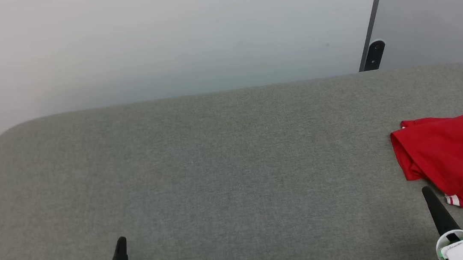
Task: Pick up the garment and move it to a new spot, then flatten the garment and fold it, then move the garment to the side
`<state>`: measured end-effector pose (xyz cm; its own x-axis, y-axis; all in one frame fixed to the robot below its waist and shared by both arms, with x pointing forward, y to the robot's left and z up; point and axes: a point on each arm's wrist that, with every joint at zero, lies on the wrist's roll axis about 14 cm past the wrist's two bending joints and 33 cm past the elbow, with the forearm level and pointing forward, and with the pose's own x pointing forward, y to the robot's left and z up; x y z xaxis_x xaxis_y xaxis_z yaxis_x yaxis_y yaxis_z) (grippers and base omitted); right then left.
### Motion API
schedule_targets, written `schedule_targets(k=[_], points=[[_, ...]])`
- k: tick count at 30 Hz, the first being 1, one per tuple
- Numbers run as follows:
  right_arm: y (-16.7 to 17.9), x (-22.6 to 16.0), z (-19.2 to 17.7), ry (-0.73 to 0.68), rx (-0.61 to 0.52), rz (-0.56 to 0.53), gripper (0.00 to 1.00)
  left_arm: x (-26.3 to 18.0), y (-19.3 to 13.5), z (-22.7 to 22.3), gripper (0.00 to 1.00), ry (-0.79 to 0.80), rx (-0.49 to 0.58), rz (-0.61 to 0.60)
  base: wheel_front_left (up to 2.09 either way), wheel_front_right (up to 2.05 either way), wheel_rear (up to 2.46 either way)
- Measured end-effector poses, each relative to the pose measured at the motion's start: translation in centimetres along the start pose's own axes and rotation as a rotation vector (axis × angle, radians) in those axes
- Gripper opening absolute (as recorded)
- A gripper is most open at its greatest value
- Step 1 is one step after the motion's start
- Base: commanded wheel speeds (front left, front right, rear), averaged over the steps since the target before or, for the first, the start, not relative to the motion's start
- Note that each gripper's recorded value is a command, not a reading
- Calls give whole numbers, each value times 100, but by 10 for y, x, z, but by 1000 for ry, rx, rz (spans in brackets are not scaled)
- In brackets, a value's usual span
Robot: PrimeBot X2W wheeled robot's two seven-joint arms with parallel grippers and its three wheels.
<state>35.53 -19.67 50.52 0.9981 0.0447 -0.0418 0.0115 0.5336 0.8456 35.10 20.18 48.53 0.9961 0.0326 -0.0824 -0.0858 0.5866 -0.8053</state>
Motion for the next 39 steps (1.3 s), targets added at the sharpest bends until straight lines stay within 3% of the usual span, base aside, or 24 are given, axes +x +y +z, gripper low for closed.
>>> schedule_targets(k=[39], points=[[-1,19,3,-31,350,13,0,22,-10,5,0,9,-391,-35,0,0,0]])
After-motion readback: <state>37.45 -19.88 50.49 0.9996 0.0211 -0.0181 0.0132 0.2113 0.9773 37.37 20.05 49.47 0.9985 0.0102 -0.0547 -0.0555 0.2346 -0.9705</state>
